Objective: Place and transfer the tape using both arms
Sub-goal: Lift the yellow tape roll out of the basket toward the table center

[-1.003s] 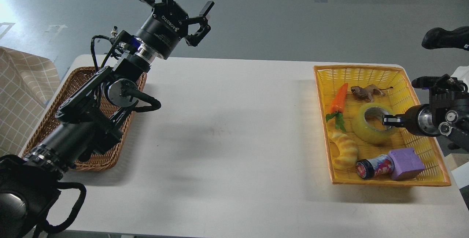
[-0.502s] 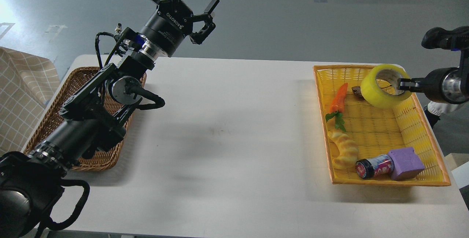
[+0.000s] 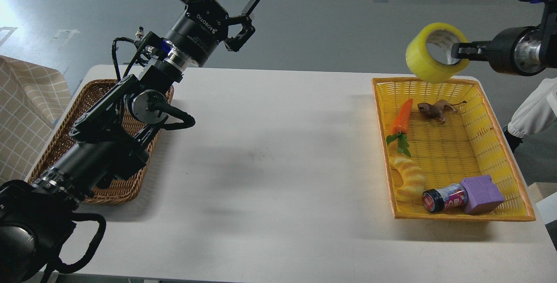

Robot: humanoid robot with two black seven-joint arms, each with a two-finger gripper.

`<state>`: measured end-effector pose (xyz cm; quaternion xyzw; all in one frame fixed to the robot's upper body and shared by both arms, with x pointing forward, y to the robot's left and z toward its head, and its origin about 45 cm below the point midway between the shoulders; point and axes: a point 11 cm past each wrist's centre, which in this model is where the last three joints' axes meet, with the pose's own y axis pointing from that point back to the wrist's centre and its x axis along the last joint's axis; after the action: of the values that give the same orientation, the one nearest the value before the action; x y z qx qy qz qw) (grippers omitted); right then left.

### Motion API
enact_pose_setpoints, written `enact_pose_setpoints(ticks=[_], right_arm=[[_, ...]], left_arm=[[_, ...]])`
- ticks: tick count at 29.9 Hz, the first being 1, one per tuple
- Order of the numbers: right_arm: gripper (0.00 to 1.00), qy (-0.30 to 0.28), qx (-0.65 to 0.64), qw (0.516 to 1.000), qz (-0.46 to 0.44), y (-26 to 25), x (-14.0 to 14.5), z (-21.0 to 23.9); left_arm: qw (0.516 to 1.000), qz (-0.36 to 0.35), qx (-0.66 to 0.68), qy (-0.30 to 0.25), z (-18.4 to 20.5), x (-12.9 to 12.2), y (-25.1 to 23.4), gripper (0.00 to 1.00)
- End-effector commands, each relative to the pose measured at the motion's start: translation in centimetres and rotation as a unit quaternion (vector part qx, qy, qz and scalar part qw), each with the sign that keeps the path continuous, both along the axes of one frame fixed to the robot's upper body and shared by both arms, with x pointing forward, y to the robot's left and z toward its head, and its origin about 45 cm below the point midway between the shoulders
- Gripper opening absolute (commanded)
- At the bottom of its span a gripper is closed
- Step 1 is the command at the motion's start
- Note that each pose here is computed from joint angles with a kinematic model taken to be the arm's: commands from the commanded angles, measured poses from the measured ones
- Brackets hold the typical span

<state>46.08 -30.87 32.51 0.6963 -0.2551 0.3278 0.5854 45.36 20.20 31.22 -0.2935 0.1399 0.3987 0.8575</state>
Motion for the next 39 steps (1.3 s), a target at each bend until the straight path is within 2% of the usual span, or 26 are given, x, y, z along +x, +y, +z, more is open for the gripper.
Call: enact_pose_setpoints(ticks=[1, 11, 19, 25, 39], right_arm=[[0.0, 0.009, 0.007, 0.999, 0.034, 3.5, 0.2, -1.0], [0.0, 0.04, 0.021, 0.995, 0.093, 13.1, 1.0, -4.9], [0.0, 0.071, 0.009, 0.986, 0.152, 21.3, -0.5, -8.6], [0.0, 0.087, -0.01, 0.979, 0.186, 25.1, -2.2, -10.8], [0.0, 0.095, -0.045, 0.982, 0.158, 22.6, -1.4, -12.5]], left_arm=[[1.0, -0.002, 0.001, 0.0, 0.0, 0.0, -0.1, 0.98], [1.0, 0.0, 0.002, 0.0, 0.0, 0.0, 0.0, 0.98], [1.0, -0.002, 0.002, -0.001, 0.0, -0.1, 0.0, 0.98], [1.0, -0.003, 0.0, -0.003, 0.1, -0.1, -0.2, 0.98], [1.0, -0.005, -0.002, -0.003, 0.2, -0.2, -0.4, 0.98]])
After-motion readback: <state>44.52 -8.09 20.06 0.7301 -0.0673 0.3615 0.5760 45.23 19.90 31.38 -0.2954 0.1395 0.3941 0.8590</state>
